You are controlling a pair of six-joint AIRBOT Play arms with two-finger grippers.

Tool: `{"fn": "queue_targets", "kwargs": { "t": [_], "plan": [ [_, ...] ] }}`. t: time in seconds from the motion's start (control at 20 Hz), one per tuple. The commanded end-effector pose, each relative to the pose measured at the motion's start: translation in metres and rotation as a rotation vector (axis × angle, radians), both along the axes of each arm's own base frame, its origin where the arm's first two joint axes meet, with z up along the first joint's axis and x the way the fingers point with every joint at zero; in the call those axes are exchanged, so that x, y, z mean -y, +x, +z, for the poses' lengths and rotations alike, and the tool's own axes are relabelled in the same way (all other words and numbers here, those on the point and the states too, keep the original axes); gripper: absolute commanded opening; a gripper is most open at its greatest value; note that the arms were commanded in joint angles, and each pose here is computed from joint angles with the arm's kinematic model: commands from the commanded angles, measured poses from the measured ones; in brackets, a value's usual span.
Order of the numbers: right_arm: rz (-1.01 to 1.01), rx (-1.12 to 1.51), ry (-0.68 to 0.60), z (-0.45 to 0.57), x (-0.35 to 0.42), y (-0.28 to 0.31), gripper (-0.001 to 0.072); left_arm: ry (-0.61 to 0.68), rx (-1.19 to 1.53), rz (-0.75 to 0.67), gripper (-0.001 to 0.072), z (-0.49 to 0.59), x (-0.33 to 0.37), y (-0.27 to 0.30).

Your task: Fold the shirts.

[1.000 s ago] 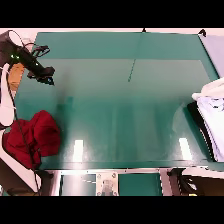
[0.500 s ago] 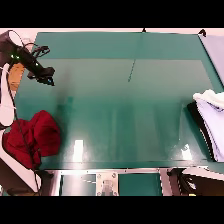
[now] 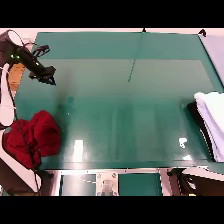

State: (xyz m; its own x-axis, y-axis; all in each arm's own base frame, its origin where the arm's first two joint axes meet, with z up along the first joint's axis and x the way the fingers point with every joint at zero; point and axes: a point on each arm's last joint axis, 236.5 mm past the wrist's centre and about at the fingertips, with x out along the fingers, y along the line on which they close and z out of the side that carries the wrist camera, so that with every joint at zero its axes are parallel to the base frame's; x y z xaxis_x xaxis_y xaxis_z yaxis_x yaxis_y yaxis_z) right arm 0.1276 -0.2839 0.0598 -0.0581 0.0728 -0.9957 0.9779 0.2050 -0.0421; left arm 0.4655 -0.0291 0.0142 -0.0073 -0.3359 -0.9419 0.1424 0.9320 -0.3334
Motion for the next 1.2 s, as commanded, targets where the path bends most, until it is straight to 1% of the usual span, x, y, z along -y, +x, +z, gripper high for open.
{"fn": "queue_targets", "kwargs": {
  "t": [0.0,0.05,0.2,0.25,0.3,0.35,0.5,0.6,0.7,0.9,1.0,1.15],
  "plan": [
    [0.012,-0.093,0.004,-0.042,0.001,-0.021,0.0397,-0.044,0.03,0.008,0.0023,0.004,0.01,0.007],
    [0.021,-0.075,0.005,-0.045,0.001,-0.014,0.0583,-0.056,0.036,0.017,0.0023,0.005,0.012,0.009],
    [0.087,0.054,-0.038,-0.035,0.001,0.037,0.0579,-0.096,0.039,0.031,0.0022,0.009,0.021,0.011],
    [0.123,0.117,-0.06,-0.026,0.0,0.063,0.051,-0.112,0.037,0.036,0.0022,0.012,0.025,0.011],
    [0.176,0.187,-0.079,-0.016,-0.006,0.092,0.0274,-0.109,0.032,0.031,0.0022,0.014,0.028,0.008],
    [0.272,0.262,-0.091,-0.005,-0.018,0.124,0.0016,-0.104,0.033,0.021,0.0022,0.017,0.033,0.003],
    [0.498,0.38,-0.111,0.012,-0.076,0.193,0.0012,-0.081,0.069,-0.003,0.0022,0.029,0.054,-0.018],
    [0.65,0.389,-0.089,0.005,-0.128,0.211,0.0011,-0.053,0.054,-0.011,0.0023,0.035,0.065,-0.047],
    [0.777,0.384,-0.038,-0.014,-0.19,0.205,0.0011,-0.035,0.051,-0.011,0.0022,0.04,0.076,-0.082],
    [0.994,0.35,0.061,-0.069,-0.29,0.147,0.0011,-0.04,0.055,0.036,0.0022,0.033,0.088,-0.166],
    [1.032,0.371,0.103,-0.083,-0.317,0.132,0.0011,-0.034,0.067,0.071,0.0022,0.025,0.083,-0.195],
    [1.07,0.387,0.116,-0.086,-0.332,0.13,0.0013,0.004,0.075,0.084,0.0023,0.02,0.072,-0.213]
  ]
}}
